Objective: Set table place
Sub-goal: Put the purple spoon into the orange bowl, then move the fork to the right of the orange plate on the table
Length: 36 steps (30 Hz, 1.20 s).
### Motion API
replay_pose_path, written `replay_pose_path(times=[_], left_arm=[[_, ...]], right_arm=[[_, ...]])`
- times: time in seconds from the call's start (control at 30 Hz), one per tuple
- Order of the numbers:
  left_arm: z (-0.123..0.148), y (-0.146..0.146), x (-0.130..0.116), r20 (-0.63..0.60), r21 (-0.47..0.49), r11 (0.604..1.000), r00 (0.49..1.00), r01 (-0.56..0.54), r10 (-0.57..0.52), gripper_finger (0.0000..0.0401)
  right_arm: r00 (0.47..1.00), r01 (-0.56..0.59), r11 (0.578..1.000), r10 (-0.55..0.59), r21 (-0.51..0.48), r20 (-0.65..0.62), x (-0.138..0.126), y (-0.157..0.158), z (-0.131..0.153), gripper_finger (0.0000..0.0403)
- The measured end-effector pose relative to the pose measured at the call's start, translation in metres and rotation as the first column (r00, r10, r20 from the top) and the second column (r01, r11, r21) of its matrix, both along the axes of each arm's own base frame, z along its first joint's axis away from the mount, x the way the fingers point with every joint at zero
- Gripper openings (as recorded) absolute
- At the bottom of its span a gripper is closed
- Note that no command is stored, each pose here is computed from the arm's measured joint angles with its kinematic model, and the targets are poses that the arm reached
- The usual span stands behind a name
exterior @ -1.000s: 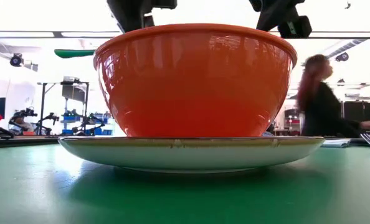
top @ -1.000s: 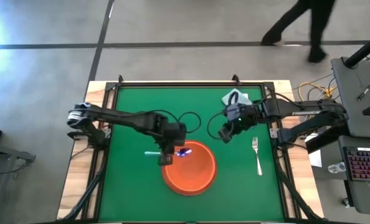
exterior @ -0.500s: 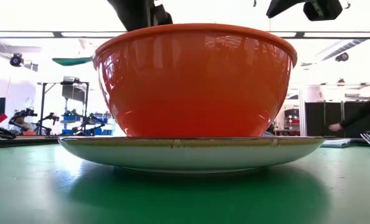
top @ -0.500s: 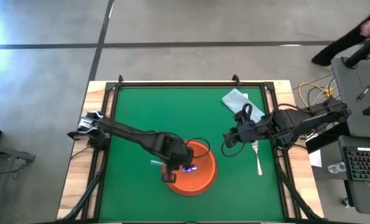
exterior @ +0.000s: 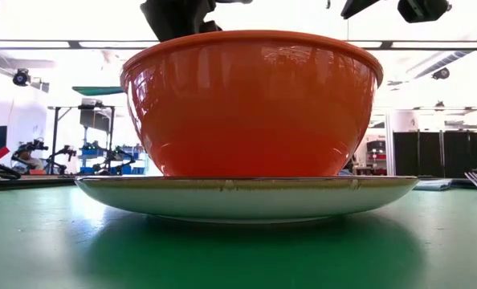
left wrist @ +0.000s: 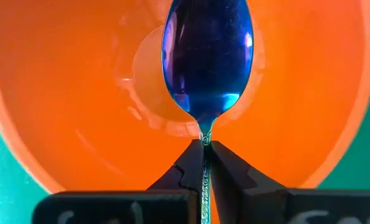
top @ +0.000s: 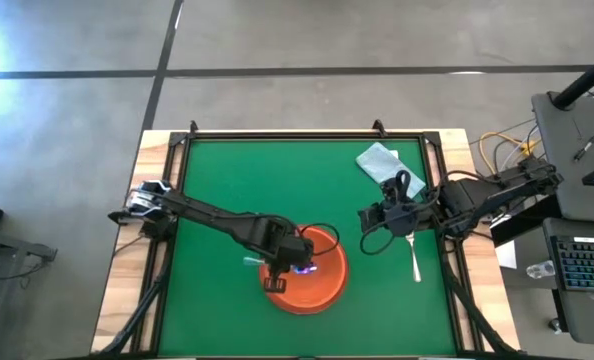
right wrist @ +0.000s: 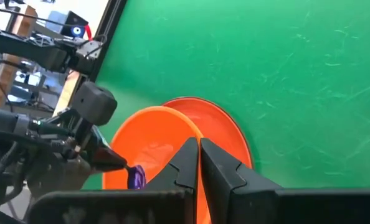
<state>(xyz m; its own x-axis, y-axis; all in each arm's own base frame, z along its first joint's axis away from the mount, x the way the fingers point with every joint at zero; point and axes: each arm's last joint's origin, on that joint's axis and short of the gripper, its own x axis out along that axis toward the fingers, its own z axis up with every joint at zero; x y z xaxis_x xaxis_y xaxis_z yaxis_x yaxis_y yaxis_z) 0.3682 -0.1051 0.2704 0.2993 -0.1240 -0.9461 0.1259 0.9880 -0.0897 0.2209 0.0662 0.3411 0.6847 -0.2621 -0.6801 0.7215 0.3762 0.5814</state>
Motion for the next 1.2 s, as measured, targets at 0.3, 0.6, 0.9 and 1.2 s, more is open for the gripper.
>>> replay_pose_path(times=[0.3, 0.6, 0.9, 1.2], left_arm=[[0.000, -0.003, 0.007, 0.056, -0.038, 0.999, 0.998, 0.012, -0.010, 0.0033], [-0.001, -0.003, 0.008, 0.072, -0.016, 1.000, 0.997, 0.021, -0.020, 0.0038], [0.022, 0.001, -0.001, 0.141, -0.005, 0.999, 0.989, -0.050, 0.050, 0.0039], [0.052, 0.007, -0.016, 0.243, -0.014, 0.995, 0.965, -0.097, 0.098, 0.0039]], right_arm=[[1.000, 0.024, 1.000, -0.024, -0.008, 0.010, 0.000, -0.001, 0.000, 0.0009], [1.000, 0.020, 1.000, -0.020, -0.018, -0.005, -0.001, -0.001, -0.001, 0.0009], [0.991, -0.021, 1.000, 0.020, -0.005, -0.136, -0.011, 0.000, -0.008, 0.0009], [0.969, 0.015, 1.000, -0.011, 0.016, -0.248, -0.023, 0.006, -0.024, 0.0009]])
